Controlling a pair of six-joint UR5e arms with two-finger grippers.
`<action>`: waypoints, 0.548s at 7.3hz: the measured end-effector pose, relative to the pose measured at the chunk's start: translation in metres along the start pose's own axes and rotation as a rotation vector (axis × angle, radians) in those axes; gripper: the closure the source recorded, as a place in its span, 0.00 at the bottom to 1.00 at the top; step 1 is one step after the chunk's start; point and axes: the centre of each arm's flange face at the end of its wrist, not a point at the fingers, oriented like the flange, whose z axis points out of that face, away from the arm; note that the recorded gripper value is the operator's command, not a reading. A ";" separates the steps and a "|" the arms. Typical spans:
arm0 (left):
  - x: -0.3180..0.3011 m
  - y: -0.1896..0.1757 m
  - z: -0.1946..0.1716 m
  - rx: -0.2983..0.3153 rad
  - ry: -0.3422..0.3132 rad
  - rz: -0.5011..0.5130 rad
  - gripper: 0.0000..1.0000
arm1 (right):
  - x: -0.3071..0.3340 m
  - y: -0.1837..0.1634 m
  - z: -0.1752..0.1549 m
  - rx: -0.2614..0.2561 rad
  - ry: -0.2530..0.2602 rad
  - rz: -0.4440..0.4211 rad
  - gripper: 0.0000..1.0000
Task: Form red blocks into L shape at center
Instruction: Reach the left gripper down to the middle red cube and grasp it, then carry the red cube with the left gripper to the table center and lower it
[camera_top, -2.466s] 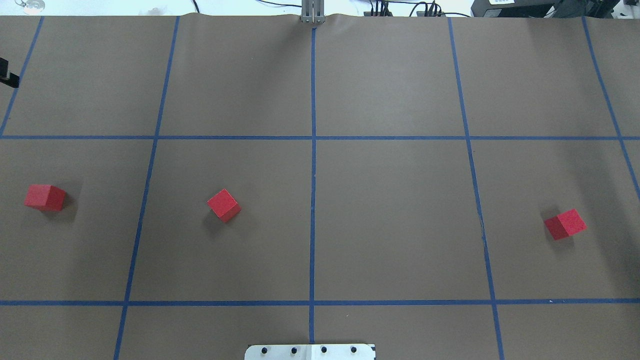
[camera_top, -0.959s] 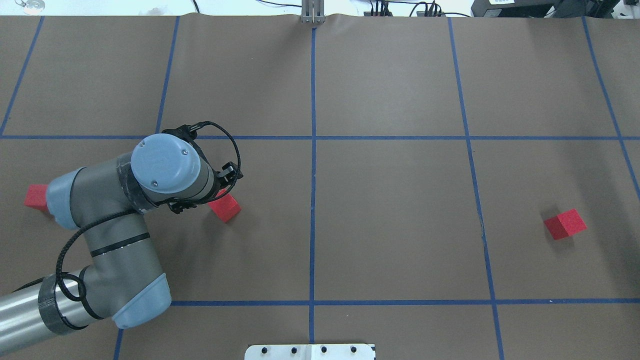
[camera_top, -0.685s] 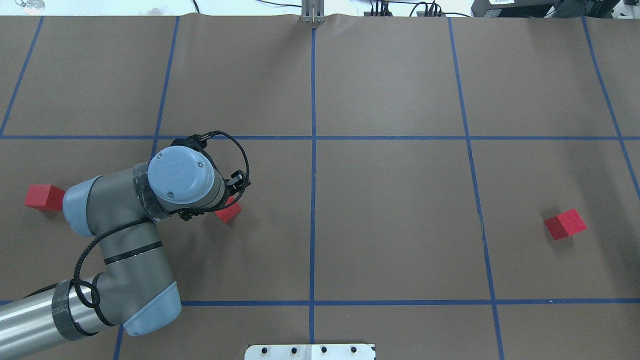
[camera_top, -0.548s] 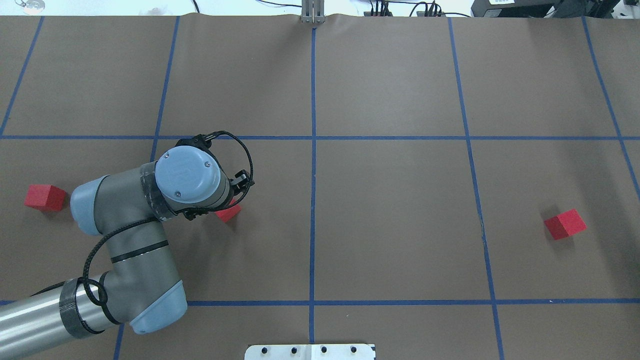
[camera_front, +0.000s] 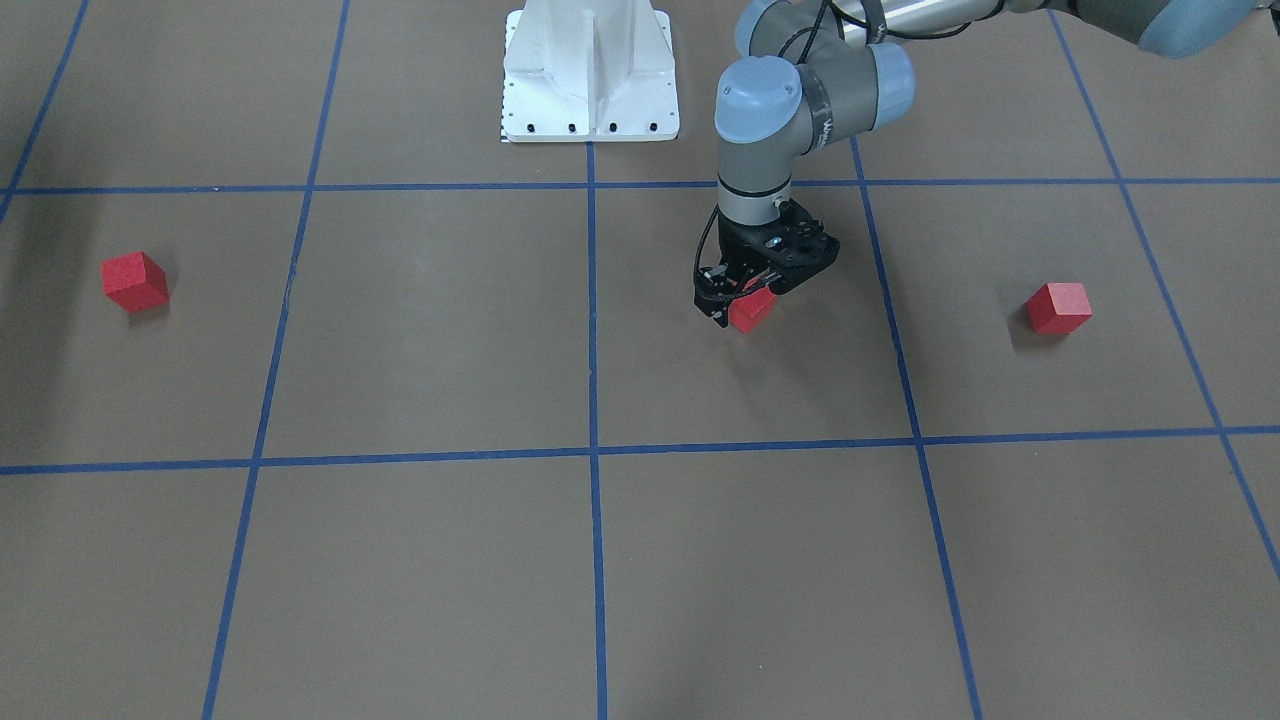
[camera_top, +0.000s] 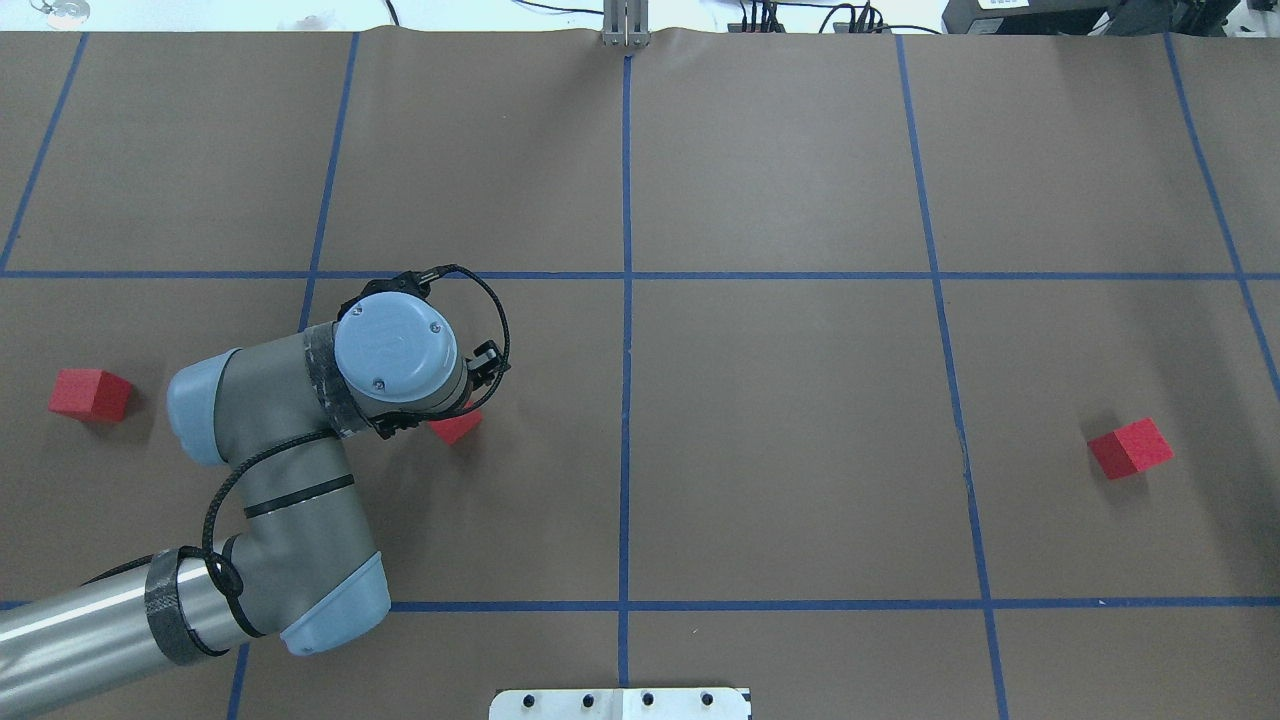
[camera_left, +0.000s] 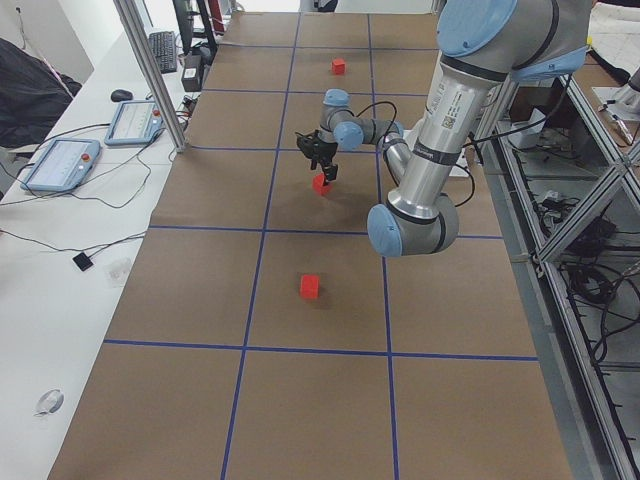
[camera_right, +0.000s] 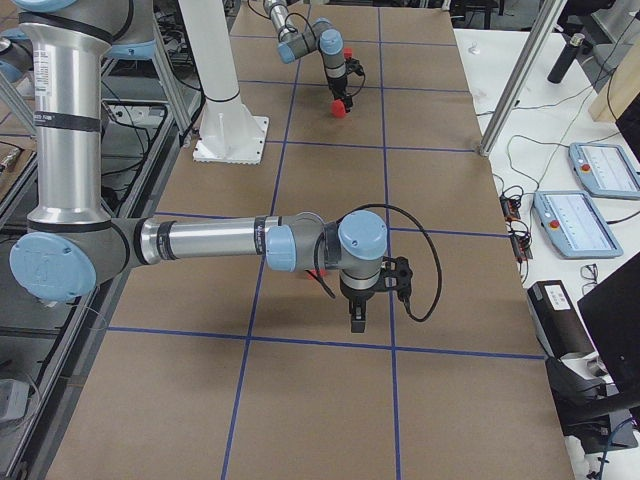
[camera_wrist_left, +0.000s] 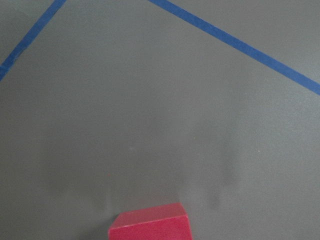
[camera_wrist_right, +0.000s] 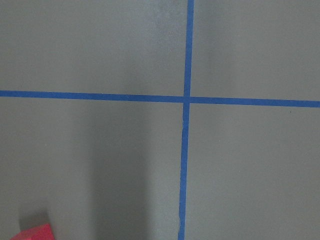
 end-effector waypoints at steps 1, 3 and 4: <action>-0.001 -0.001 0.005 0.003 -0.010 -0.002 0.82 | 0.000 0.000 0.000 0.000 0.000 0.000 0.01; 0.000 -0.003 0.006 0.001 -0.011 -0.005 1.00 | 0.000 0.000 0.000 -0.001 0.000 0.001 0.01; 0.001 -0.002 -0.001 -0.004 0.000 -0.001 1.00 | 0.001 0.000 0.000 -0.001 0.001 0.001 0.01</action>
